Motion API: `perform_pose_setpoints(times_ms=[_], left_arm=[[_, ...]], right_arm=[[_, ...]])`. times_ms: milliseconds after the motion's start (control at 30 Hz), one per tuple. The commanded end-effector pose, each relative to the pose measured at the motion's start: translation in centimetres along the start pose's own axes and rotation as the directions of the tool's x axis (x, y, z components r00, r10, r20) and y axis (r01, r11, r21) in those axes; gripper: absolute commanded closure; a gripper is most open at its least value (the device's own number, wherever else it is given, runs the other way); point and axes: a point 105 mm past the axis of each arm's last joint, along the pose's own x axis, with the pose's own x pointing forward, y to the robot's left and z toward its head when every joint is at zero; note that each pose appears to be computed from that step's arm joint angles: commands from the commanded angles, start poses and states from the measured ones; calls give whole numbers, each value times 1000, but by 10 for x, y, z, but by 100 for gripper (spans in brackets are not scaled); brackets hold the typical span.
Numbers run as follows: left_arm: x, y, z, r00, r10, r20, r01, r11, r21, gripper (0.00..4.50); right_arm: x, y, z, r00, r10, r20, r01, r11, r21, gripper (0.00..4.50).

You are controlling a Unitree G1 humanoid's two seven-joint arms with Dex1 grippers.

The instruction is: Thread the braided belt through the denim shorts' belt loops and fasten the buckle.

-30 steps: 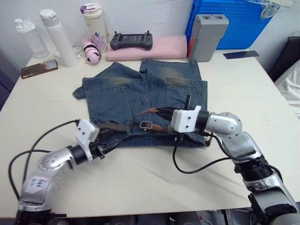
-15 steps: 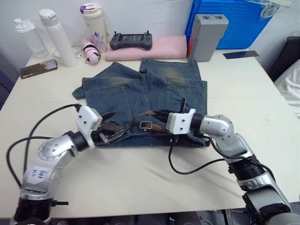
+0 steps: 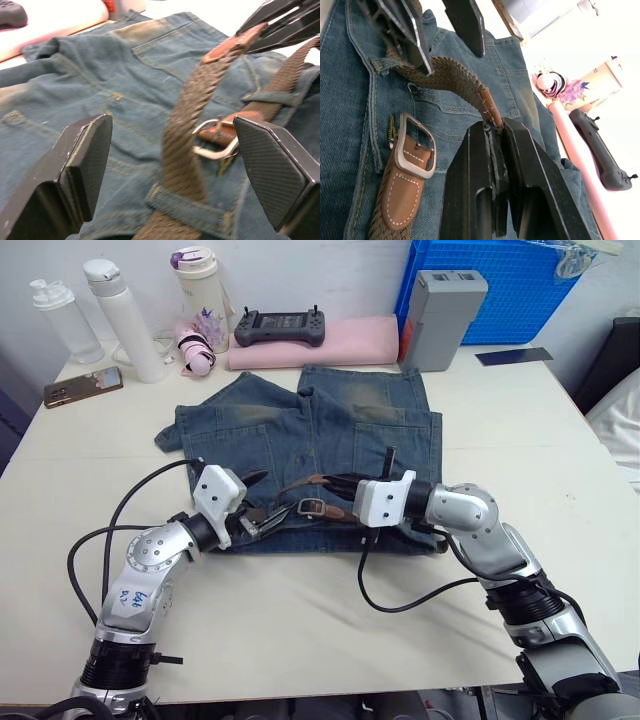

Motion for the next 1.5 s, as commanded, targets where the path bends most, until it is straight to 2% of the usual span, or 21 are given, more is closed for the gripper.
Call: perform_pose_setpoints(times_ms=[33,167,233,467,533,600,633,733,800,833,1000,1100,1233,1400,1500], left_arm=[[0,-1,12,999,-8,46,6,999,33,198],[0,0,13,999,-1,50,0,1000,29,349],[0,0,12,999,3,53,-5,1000,21,443],[1,4,12,998,30,56,-30,1000,9,443],[2,6,13,997,37,62,-38,999,8,450],[2,8,16,996,46,71,-47,999,7,450],[2,8,17,996,50,77,-50,999,5,450],[1,12,24,993,67,101,-67,998,-8,450],[0,14,28,991,76,111,-76,997,-12,450],[0,15,29,990,79,114,-79,997,-13,450],[-1,19,39,984,94,153,-90,995,-32,450],[-1,20,40,983,97,154,-93,995,-33,450],[-2,19,40,983,97,155,-92,995,-35,450],[-4,19,39,984,97,148,-93,995,-36,450],[-5,19,38,984,101,145,-96,995,-39,450]], right_arm=[[-1,-5,15,999,-17,49,18,999,-28,450],[0,-4,16,998,-14,53,15,1000,-27,450],[0,-3,17,998,-12,56,13,1000,-25,450],[0,-3,17,998,-15,57,16,1000,-17,450],[0,-4,17,998,-23,52,23,1000,-8,369],[-1,-6,14,999,-35,40,34,999,27,320],[-2,-6,13,999,-43,32,41,998,51,255],[-4,0,5,1000,-28,-3,28,990,138,114],[-6,10,2,1000,10,-17,-7,984,177,24],[-7,13,1,1000,22,-21,-18,982,186,5],[-3,34,1,997,71,-22,-64,970,235,5],[-1,41,-8,995,74,-67,-55,967,247,5],[2,43,-29,984,59,-170,-12,964,267,5],[8,42,-32,982,41,-184,32,926,377,5],[9,43,-30,982,51,-181,25,920,392,95]])
